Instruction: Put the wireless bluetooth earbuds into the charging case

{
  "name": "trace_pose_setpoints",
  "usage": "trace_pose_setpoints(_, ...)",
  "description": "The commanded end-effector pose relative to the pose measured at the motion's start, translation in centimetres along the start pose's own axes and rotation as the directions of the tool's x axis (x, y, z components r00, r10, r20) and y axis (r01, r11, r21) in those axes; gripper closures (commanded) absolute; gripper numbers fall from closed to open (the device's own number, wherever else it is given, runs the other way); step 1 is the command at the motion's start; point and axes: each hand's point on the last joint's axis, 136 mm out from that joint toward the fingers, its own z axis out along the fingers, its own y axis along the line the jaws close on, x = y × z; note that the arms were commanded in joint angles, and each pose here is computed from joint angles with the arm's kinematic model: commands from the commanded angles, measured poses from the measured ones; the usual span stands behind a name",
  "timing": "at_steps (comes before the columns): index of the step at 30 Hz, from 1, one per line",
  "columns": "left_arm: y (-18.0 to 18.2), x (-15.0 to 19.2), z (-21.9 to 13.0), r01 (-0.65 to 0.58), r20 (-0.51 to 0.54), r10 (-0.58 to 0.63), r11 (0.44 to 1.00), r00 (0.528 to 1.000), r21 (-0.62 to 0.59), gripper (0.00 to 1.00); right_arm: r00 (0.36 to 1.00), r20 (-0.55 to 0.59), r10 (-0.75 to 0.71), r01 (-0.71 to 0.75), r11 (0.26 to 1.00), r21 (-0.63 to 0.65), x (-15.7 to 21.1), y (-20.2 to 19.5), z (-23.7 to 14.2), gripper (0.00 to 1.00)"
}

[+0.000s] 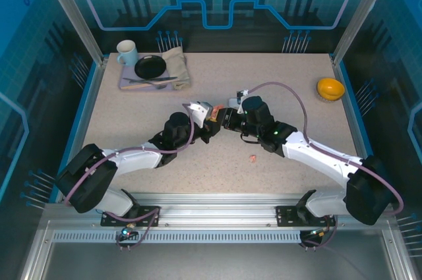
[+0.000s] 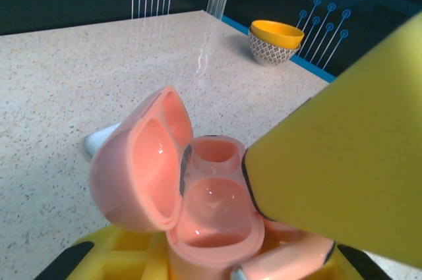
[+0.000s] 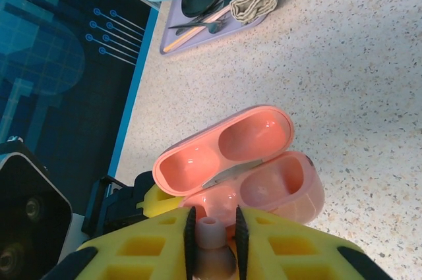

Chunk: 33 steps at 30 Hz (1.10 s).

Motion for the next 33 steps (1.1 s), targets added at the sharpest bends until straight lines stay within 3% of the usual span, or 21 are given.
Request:
trace_pose_setpoints(1,-0.3,-1.9,0.2,-0.044,0.047,0.044,0.999,0.998,0.003,1.00,1.000,-0.009,0.003,-0.003,1.000,0.028,0.2,-0.3,0.3,0.77)
trace_pose_setpoints(16,1.3,-0.1,0.3,-0.031,-0.018,0.030,0.996,0.999,-0.080,1.00,1.000,-0.006,0.023,-0.022,0.995,0.095,0.6,-2.2,0.4,0.86)
trace_pose_setpoints(23,2.2,0.8,0.5,-0.032,-0.055,0.026,0.992,0.998,-0.124,1.00,0.998,-0.024,0.049,-0.045,0.985,0.169,1.9,-5.1,0.7,0.91)
trace_pose_setpoints(33,5.4,4.1,-0.8,-0.048,-0.168,-0.004,0.953,0.986,-0.299,1.00,0.993,-0.050,0.106,-0.083,0.937,0.339,4.9,-11.4,1.1,0.93)
